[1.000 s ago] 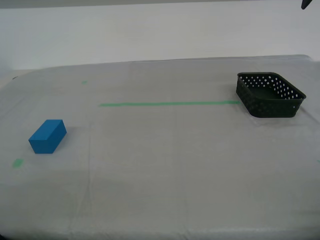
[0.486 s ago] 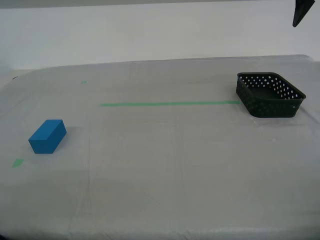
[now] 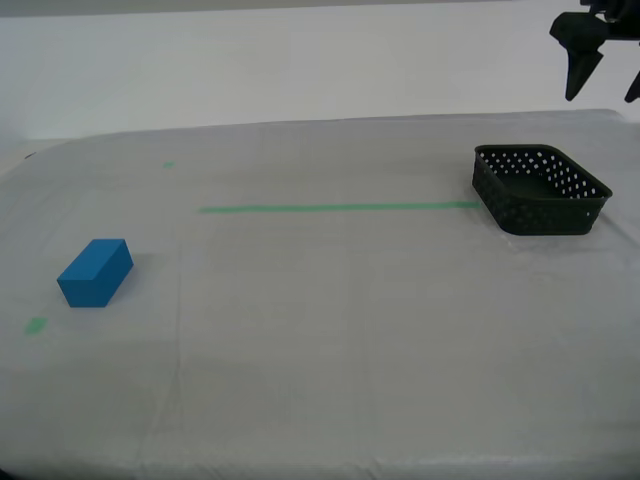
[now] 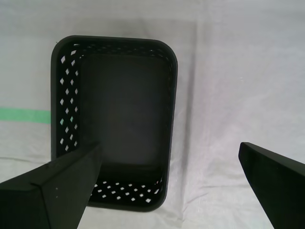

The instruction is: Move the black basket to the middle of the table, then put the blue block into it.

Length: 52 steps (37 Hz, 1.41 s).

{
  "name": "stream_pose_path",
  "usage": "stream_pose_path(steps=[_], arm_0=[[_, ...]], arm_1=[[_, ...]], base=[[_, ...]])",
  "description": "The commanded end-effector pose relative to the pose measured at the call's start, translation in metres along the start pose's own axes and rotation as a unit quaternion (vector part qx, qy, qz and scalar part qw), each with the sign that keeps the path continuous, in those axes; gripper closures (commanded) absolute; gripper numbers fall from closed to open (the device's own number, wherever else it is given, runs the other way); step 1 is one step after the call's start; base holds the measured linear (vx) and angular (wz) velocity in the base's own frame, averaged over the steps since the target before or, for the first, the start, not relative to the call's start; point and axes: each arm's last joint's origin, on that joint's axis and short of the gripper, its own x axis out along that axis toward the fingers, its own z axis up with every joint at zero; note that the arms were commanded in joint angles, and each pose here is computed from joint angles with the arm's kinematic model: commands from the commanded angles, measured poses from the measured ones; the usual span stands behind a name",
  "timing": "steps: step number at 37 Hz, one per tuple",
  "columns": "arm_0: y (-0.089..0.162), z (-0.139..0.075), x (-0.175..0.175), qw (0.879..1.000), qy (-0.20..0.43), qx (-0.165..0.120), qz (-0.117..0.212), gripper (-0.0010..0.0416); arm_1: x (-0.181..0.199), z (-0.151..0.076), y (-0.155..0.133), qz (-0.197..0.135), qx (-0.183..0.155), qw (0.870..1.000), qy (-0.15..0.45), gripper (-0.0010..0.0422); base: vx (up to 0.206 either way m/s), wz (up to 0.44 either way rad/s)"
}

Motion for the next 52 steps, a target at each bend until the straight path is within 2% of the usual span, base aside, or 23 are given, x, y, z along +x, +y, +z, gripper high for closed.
stream_pose_path(steps=[1, 13, 33, 46, 52], arm_0=[[-0.001, 0.001, 0.007, 1.000, 0.004, -0.003, 0.002, 0.0006], [-0.003, -0.002, 0.025, 1.000, 0.001, -0.001, -0.002, 0.0006], [-0.010, -0.023, 0.067, 1.000, 0.017, 0.012, 0.001, 0.0006], [-0.014, -0.021, 0.105, 0.999, 0.043, 0.018, 0.009, 0.0006], [-0.014, -0.020, 0.107, 0.999, 0.030, 0.020, 0.007, 0.0006]], arm_1=[[0.000, 0.001, 0.000, -0.001, 0.001, 1.000, -0.003, 0.0412], [0.000, 0.001, 0.000, -0.001, 0.001, 1.000, -0.004, 0.0412], [0.000, 0.001, 0.000, -0.001, 0.001, 1.000, -0.003, 0.0412], [0.000, 0.001, 0.000, -0.001, 0.001, 1.000, -0.004, 0.0412], [0.000, 0.001, 0.000, -0.001, 0.001, 1.000, -0.004, 0.0412]], base=[[0.000, 0.000], [0.000, 0.000], [0.000, 0.000], [0.000, 0.000], [0.000, 0.000]])
